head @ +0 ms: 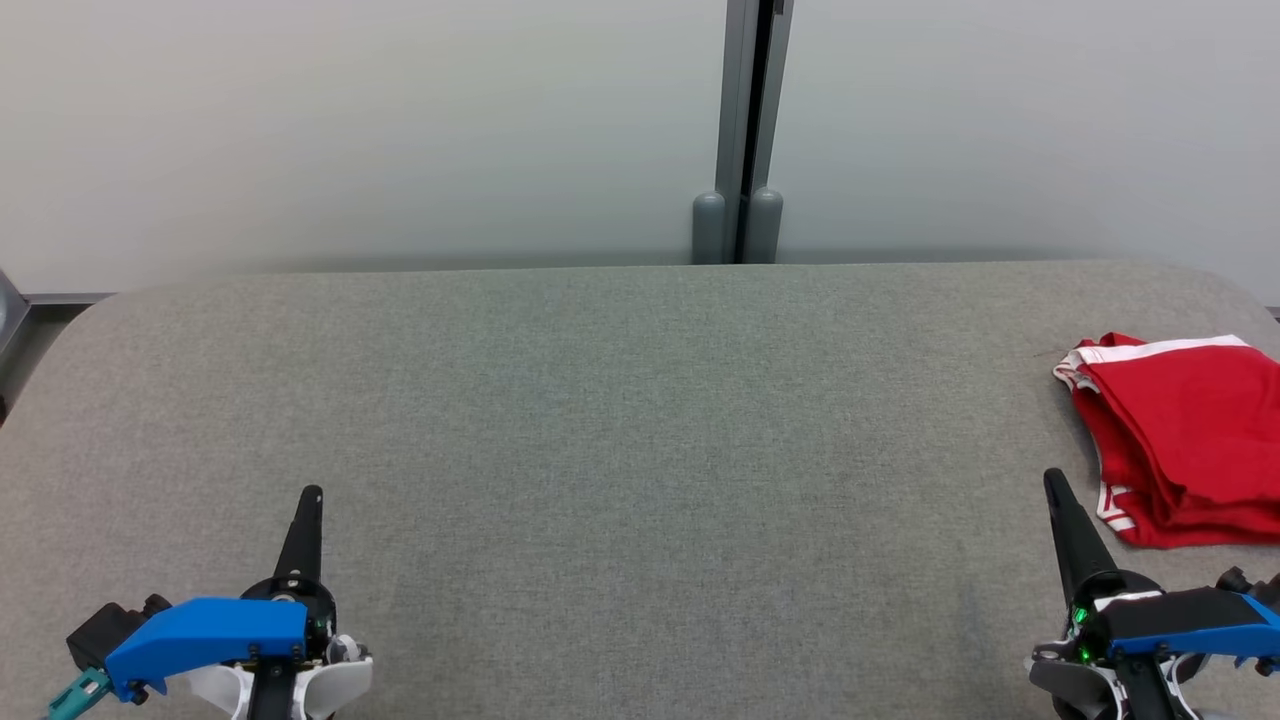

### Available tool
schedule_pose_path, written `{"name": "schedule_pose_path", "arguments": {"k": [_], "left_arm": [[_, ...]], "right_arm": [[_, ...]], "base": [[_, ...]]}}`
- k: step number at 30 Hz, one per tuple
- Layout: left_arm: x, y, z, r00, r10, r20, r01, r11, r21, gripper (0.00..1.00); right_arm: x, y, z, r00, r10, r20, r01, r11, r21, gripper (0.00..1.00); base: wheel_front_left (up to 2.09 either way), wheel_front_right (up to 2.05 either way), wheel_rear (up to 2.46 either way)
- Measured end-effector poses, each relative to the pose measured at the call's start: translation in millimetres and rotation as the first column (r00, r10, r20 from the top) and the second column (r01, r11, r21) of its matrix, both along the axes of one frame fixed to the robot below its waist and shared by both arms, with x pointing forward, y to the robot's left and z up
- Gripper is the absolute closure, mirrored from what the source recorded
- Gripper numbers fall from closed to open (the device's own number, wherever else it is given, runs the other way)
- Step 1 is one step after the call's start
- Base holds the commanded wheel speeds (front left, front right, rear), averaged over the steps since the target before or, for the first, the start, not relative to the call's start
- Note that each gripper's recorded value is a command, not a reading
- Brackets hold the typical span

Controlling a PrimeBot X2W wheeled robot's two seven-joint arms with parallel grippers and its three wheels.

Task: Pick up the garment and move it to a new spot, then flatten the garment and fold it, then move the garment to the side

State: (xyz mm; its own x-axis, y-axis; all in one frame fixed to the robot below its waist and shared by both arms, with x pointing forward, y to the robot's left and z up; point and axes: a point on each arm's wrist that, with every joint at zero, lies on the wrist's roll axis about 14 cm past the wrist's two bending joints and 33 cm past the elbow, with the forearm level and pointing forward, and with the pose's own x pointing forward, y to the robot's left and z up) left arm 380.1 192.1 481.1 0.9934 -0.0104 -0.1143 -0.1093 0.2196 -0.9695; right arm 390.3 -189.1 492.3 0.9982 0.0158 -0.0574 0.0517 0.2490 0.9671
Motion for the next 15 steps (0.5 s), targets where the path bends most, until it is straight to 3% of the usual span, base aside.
{"name": "schedule_pose_path", "arguments": {"k": [15], "left_arm": [[3.7, 3.2, 10.3, 0.999, 0.015, 0.043, -0.010, 0.994, -0.104, 1.00]], "right_arm": [[-1.2, -3.7, 4.5, 1.000, -0.010, 0.015, 0.008, 0.993, 0.116, 1.00]], "base": [[0.00, 0.00, 0.00]]}}
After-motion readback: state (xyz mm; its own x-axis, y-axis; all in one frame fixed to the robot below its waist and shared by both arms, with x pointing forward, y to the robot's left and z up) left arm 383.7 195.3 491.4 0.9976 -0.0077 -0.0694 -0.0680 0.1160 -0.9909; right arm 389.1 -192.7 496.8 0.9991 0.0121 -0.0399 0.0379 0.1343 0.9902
